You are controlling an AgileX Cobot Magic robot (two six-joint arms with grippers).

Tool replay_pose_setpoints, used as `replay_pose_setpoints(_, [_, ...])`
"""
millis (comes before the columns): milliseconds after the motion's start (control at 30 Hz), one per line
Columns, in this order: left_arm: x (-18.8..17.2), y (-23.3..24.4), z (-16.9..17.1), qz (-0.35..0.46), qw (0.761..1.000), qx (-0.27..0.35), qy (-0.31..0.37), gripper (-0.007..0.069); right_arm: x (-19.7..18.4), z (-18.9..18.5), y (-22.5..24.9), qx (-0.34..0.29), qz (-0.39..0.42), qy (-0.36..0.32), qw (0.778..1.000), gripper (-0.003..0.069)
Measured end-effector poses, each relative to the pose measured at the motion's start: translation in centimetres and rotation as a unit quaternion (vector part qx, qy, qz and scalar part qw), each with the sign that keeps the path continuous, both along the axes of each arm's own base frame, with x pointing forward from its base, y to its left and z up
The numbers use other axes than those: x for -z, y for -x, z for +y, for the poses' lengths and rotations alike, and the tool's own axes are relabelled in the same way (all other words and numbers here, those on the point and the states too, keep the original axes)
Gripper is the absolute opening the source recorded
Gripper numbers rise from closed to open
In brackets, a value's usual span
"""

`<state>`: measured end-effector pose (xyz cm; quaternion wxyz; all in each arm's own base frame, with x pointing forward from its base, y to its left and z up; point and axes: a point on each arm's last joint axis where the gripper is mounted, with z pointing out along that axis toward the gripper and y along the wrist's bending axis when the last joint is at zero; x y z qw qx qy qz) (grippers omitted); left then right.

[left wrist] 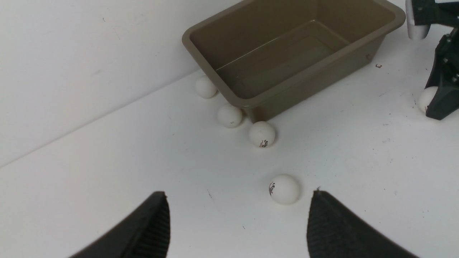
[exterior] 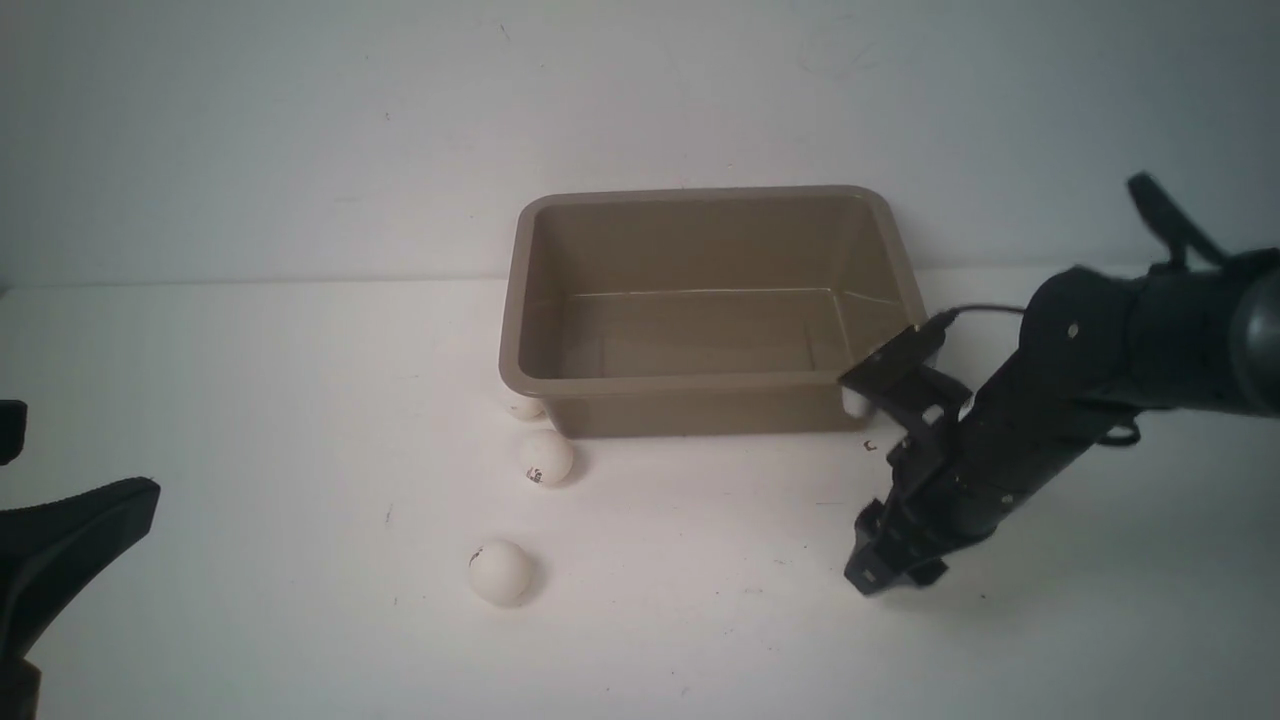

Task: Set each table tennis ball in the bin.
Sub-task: Use the right arm to clamp the table tennis ball closest to it, then use the right arm to put the table tennis ball into the box

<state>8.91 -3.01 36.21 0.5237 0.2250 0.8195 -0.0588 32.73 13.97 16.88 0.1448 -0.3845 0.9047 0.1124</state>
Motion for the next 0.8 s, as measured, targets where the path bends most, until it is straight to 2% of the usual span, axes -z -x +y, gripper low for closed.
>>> replay_pose_setpoints(267, [0.0, 0.0, 0.0, 0.000, 1.000, 0.000, 0.000, 0.0461, -11.9, 0.0, 0.4, 0.006, -0.146, -0.062, 0.987, 0.0361])
replay_pose_setpoints(467, [0.0, 0.0, 0.0, 0.000, 1.000, 0.000, 0.000, 0.0461, -16.9, 0.1, 0.1, 0.040, -0.206, -0.104, 0.972, 0.0361])
replay_pose_setpoints(600, [0.0, 0.0, 0.0, 0.000, 1.000, 0.000, 0.000, 0.0461, -16.5, 1.2, -3.2, 0.043, -0.208, -0.106, 0.971, 0.0361])
replay_pose_setpoints(800, [0.0, 0.0, 0.0, 0.003, 1.000, 0.001, 0.000, 0.0461, -12.0, 3.4, -9.5, 0.040, -0.186, -0.088, 0.978, 0.0361])
